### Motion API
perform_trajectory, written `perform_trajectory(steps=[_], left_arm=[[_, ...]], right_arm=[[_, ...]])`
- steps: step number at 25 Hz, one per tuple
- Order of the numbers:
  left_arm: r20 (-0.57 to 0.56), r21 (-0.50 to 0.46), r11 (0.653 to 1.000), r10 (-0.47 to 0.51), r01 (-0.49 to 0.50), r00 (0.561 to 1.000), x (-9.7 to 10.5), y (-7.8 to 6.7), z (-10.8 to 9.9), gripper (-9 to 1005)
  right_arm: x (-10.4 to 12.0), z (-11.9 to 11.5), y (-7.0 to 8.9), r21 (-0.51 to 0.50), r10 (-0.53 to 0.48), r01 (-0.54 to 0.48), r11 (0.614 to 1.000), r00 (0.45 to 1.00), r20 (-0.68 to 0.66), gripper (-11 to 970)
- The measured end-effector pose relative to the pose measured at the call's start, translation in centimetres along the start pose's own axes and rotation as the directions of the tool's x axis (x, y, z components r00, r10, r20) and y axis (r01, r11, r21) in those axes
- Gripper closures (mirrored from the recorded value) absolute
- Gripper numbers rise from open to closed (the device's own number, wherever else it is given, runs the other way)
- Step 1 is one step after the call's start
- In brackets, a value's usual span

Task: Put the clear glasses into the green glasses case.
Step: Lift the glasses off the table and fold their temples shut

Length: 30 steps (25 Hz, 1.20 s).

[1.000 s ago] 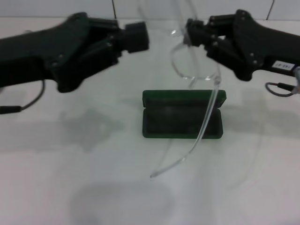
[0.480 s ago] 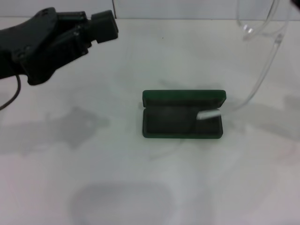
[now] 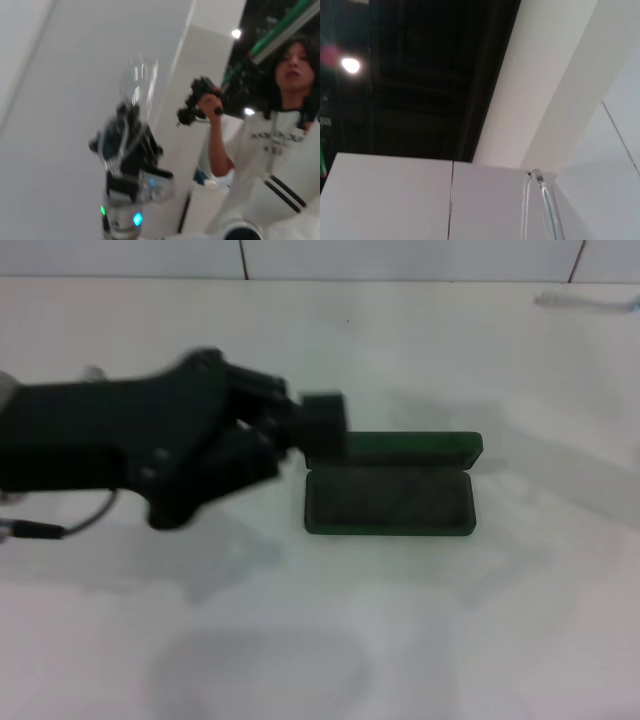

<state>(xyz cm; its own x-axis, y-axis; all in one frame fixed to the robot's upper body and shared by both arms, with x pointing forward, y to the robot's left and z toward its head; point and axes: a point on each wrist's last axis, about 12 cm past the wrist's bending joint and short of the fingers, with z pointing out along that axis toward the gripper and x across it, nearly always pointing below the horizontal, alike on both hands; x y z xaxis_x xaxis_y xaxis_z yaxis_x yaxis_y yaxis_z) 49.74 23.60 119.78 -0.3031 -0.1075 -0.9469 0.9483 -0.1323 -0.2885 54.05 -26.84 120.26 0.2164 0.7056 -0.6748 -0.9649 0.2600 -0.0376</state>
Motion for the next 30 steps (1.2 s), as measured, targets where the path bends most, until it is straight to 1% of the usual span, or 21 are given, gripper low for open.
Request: perform_trajectory(steps=[3,6,10,13,17,20,22,30], left_arm=[[-0.031,0.044,0.999,-0.016,0.017,0.999,0.7,0.4,1.6,948],[-0.050,0.090,0.995,-0.031,0.035,0.998,0.9,0.7,2.8,949],[-0.060,0.134,0.990,-0.033,0.041,0.998,0.8,1.1,3.9,949],[-0.058,0.152,0.988,-0.029,0.038,0.998,0.6,1.2,4.4,949],[-0.055,0.163,0.986,-0.016,0.025,0.998,0.4,1.3,4.6,949],[-0.039,0.164,0.986,-0.002,0.009,0.999,0.2,1.4,4.7,948],[-0.019,0.156,0.988,0.007,-0.004,1.000,0.0,1.4,4.5,948],[0.041,0.109,0.993,0.036,-0.040,0.999,-0.8,1.5,3.2,948]], right_arm=[[0.2,0.5,-0.2,-0.007,-0.007,0.007,1.000,1.000,0.024,891],[1.1,1.2,-0.2,-0.012,-0.016,0.016,1.000,1.000,0.026,891],[2.6,2.0,-0.4,-0.016,-0.007,0.007,1.000,1.000,-0.005,892],[3.7,2.5,-0.4,-0.023,-0.010,0.009,1.000,0.999,-0.041,892],[4.8,3.2,-0.4,-0.033,-0.011,0.008,0.999,0.996,-0.090,892],[5.2,3.4,-0.4,-0.040,-0.005,0.001,0.999,0.994,-0.107,892],[5.7,3.5,-0.3,-0.043,0.001,-0.006,0.999,0.992,-0.127,892],[6.1,2.9,-0.1,-0.030,0.013,-0.018,0.999,0.988,-0.155,892]])
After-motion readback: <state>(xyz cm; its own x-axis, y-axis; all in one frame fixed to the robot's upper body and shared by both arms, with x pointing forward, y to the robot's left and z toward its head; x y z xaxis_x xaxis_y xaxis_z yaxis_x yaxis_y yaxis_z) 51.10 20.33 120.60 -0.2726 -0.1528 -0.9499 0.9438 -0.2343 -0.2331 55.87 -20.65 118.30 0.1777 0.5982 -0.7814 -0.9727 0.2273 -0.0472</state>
